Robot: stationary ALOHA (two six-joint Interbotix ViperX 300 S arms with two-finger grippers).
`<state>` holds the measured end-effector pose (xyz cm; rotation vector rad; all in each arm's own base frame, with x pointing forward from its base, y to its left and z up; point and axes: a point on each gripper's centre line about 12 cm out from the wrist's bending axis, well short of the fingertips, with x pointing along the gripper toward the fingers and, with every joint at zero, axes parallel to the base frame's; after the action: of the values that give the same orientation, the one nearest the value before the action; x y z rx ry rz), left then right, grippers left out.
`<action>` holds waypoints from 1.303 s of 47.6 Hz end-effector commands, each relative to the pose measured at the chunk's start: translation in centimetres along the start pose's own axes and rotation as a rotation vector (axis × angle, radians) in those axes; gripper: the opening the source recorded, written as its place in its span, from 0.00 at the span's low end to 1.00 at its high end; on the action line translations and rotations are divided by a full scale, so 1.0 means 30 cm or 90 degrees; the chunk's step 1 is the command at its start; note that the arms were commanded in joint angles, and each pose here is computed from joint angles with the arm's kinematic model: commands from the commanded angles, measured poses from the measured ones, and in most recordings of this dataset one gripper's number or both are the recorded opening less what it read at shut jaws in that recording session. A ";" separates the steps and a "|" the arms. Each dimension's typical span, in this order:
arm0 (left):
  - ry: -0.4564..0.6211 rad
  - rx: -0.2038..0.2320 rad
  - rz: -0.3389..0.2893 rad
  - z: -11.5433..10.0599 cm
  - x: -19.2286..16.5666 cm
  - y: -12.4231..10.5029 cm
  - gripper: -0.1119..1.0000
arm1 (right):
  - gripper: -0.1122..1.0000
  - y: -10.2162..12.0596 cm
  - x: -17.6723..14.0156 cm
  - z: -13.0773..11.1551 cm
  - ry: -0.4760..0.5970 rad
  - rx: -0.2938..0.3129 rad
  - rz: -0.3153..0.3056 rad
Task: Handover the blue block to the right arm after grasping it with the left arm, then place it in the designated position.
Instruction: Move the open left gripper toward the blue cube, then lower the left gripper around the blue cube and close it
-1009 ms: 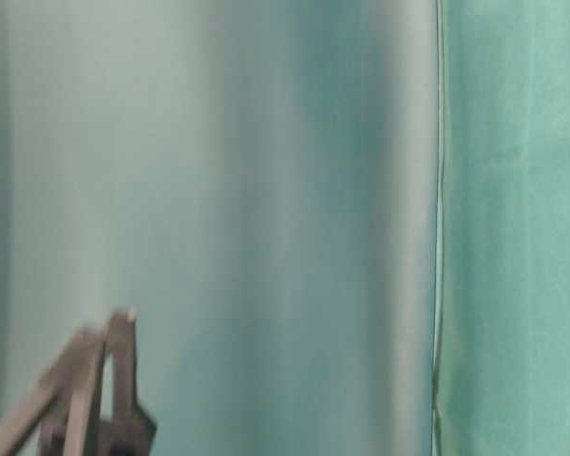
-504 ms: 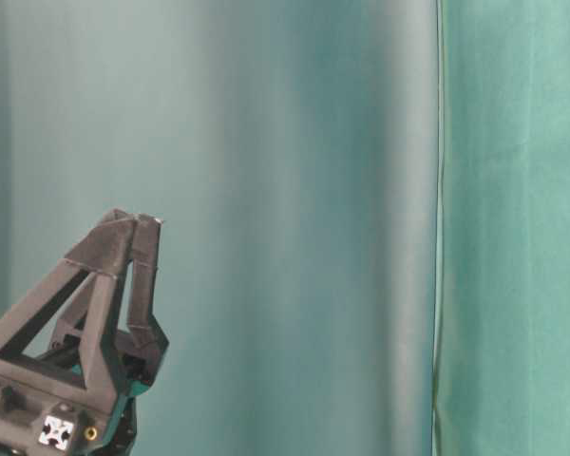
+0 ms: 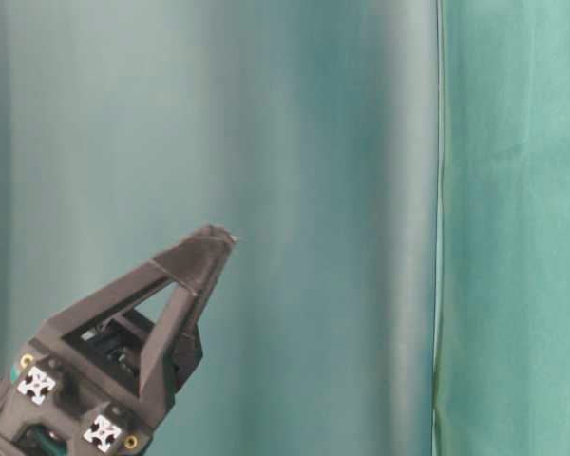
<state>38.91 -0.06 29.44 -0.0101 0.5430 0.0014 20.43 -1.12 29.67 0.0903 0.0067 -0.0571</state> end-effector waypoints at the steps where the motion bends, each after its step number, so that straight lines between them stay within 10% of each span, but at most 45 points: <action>1: 0.018 -0.001 -0.003 0.053 -0.018 -0.007 1.00 | 0.94 0.001 0.008 0.033 -0.015 0.002 -0.001; 62: 0.095 0.001 -0.005 0.080 -0.019 -0.015 1.00 | 0.94 0.000 0.012 0.024 -0.001 0.002 -0.002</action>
<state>39.62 -0.37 30.33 -0.0114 0.7318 -0.0040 20.51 -1.12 29.39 0.0909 0.0266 -0.0576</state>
